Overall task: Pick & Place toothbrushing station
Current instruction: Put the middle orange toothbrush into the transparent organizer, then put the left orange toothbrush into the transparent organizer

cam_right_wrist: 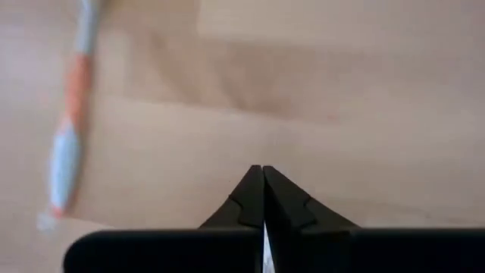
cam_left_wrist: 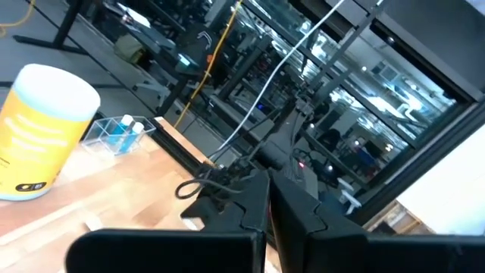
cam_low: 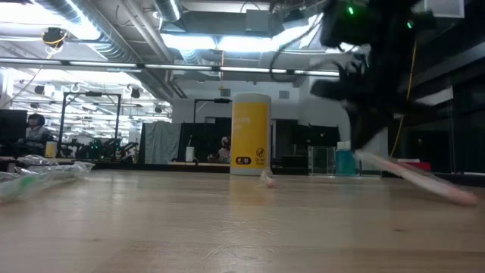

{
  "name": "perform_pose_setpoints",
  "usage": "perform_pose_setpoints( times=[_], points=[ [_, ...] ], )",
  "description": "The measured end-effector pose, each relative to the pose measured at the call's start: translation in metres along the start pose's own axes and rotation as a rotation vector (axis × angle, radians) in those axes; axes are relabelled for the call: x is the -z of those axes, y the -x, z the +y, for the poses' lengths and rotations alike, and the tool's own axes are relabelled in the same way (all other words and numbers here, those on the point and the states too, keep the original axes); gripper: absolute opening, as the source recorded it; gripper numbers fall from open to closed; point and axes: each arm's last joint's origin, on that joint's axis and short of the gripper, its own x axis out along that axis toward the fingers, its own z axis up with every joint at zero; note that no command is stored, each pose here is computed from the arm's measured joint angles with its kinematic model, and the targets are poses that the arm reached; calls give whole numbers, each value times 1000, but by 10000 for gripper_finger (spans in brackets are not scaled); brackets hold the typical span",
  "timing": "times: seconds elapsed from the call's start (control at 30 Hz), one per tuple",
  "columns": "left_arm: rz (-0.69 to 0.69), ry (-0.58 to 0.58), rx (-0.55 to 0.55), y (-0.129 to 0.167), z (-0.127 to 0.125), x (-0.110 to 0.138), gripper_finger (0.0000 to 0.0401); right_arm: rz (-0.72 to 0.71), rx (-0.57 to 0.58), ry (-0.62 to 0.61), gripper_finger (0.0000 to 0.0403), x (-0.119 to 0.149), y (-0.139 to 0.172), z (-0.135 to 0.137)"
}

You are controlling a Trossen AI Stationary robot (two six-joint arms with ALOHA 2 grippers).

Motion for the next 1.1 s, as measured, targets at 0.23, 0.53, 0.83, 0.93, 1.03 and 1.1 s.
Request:
perform_pose_setpoints(
  times=[0.23, 0.53, 0.83, 0.93, 1.03, 1.1],
  points=[
    [-26, 7, -5, 0, -1, -2, 8, -290, 95, 104, 2, -43, 76, 25],
    [-31, -45, -13, -1, -1, -2, 8, -596, 289, 99, 1, -116, 150, 8],
    [-65, -70, 8, -2, -6, -5, 8, -555, 250, 71, 0, -147, 154, -3],
    [-63, -74, 7, -2, -6, -5, 8, -530, 145, 58, 0, -142, 152, 10],
    [-63, -80, 7, -2, -6, -5, 8, -475, 85, 74, 1, -140, 146, 20],
    [-64, -84, 7, -2, -6, -5, 8, -438, 81, 97, 7, -142, 135, 22]
  ],
)
